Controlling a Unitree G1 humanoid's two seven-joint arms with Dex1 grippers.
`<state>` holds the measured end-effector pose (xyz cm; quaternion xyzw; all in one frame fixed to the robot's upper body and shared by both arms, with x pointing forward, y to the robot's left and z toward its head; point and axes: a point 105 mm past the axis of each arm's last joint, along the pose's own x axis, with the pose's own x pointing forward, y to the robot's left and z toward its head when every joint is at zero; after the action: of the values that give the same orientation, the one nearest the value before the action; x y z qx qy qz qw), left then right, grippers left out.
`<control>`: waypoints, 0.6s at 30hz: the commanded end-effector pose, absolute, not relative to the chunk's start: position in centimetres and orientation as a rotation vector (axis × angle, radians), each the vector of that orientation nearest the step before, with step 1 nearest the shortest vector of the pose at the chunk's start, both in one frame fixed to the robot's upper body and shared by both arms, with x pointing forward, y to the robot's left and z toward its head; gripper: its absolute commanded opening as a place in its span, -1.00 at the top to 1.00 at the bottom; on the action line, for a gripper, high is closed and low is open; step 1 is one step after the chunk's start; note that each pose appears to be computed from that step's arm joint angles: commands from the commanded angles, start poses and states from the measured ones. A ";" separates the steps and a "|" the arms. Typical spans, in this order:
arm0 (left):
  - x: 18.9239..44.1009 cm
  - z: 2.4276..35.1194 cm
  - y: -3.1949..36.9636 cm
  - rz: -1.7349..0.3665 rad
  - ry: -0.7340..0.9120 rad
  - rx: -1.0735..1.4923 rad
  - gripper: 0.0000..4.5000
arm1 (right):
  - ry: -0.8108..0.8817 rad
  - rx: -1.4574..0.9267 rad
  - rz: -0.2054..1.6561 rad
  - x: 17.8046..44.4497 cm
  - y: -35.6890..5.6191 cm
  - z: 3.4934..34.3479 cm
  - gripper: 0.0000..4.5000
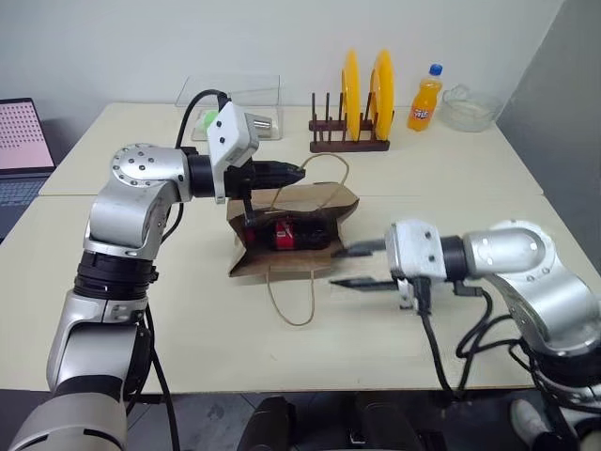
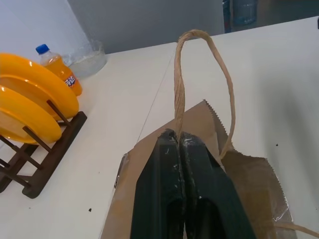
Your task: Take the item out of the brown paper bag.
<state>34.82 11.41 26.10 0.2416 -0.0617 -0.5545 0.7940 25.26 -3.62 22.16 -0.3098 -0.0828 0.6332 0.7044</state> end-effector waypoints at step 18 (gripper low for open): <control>34.5 28.1 11.6 -1.181 -0.212 0.536 1.00 | -0.203 -1.249 1.107 33.0 5.2 17.1 -0.45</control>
<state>34.89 11.44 26.08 0.2401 -0.0606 -0.5584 0.7917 33.08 4.81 15.94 -0.5426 -0.0577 0.5069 0.6673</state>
